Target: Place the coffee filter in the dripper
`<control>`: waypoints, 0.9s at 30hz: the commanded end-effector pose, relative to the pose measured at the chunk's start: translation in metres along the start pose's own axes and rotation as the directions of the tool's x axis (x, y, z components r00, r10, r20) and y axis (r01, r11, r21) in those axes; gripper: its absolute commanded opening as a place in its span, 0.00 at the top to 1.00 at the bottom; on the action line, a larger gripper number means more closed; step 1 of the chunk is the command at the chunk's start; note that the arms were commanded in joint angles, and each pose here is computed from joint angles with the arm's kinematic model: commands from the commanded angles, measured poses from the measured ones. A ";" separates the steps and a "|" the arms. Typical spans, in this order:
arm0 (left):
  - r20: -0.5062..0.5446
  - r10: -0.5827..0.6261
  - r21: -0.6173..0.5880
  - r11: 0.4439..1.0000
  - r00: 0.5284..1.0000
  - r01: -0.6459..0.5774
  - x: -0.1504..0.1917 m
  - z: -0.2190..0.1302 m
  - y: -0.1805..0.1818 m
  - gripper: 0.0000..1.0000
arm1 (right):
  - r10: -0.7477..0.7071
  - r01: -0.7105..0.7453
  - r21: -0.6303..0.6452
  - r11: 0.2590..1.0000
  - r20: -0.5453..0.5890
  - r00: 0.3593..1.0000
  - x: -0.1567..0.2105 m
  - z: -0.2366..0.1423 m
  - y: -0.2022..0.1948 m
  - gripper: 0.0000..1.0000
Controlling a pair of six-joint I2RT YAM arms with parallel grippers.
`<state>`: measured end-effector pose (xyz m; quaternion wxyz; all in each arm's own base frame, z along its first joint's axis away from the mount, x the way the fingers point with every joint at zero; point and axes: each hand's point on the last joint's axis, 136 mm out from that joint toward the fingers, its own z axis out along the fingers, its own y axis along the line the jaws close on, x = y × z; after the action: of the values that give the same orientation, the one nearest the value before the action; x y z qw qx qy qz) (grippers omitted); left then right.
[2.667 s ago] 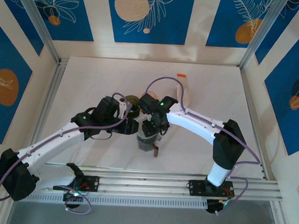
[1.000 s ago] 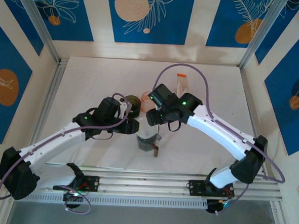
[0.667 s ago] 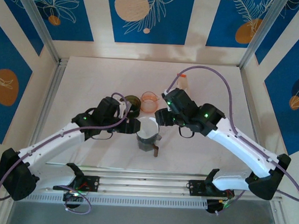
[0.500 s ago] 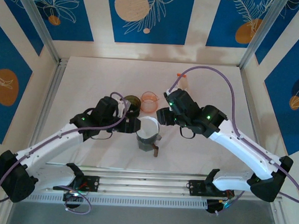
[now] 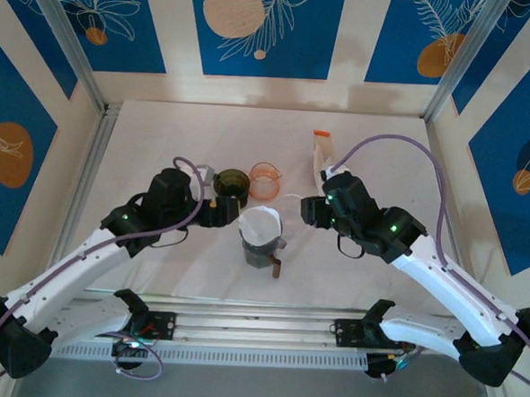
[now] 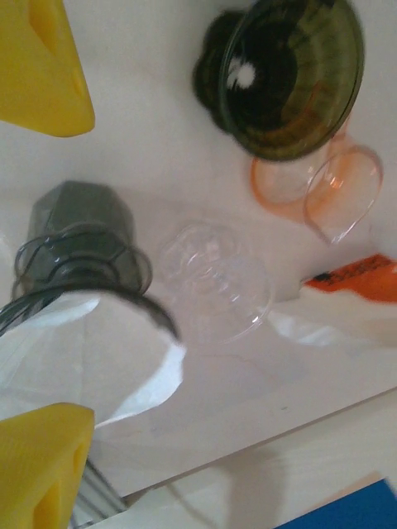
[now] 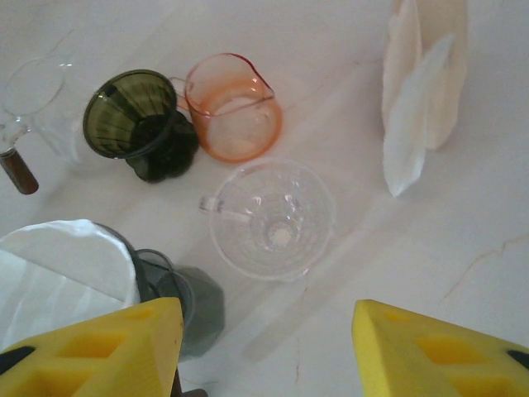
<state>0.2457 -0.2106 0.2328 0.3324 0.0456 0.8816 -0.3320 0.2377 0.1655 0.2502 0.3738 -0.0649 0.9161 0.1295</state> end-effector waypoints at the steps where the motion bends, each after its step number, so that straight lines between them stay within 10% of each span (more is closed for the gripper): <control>1: -0.008 -0.135 -0.031 0.990 0.991 0.135 -0.001 0.007 0.033 0.18 | 0.118 -0.122 -0.049 0.991 -0.087 0.989 0.020 0.005 -0.007 0.43; 16: 0.235 -0.185 -0.391 0.881 0.954 0.267 -0.055 0.011 0.161 0.20 | 0.169 -0.188 -0.098 0.977 -0.176 0.970 0.051 0.024 -0.011 0.43; 27: 0.223 -0.222 -0.303 0.909 0.949 0.284 -0.077 0.071 0.184 0.20 | 0.164 -0.183 -0.105 0.978 -0.163 0.973 0.052 0.020 -0.016 0.43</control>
<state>0.3733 -0.0924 0.1133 0.3250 -0.1769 0.9092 -0.1910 0.2208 0.1545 0.1946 0.2831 -0.0131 0.9384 0.1977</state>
